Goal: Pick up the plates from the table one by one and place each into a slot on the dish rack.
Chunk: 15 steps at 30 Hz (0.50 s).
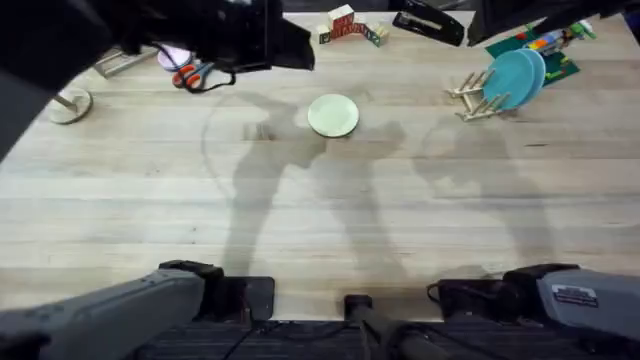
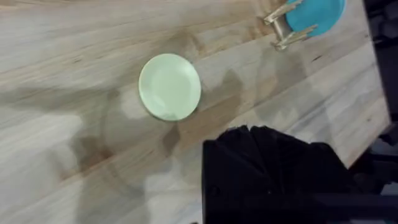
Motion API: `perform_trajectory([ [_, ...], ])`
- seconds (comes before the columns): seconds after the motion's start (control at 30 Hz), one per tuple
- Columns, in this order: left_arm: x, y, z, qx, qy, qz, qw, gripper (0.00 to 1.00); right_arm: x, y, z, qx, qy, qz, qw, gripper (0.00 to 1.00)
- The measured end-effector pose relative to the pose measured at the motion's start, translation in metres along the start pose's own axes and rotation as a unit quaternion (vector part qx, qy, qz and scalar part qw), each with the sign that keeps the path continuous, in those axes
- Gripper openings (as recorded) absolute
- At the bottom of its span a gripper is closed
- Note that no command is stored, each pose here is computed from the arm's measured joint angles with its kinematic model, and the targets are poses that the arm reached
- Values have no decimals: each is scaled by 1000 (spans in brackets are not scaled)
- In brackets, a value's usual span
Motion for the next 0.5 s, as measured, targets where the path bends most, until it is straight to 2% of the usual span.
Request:
perform_trajectory([
  [0.3, 6, 30, -32, -65, 50, 64, 995, 42, -1, 0, 0, 2, 2, 0, 1000, 996],
  [0.5, 1, 57, -65, -85, 94, 95, 987, 42, -1, 1, 0, 2, 2, 0, 1000, 996],
])
Point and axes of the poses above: each hand's point on the last joint's axis, 136 mm out from that joint toward the fingers, its own z axis back along the fingers, its own y axis along the line the jaws close on, x = y × z, the point moved 5 cm from there along z, back along the fingers, and after that the axes turned 7 degrees about z, right-handed, at the moved point
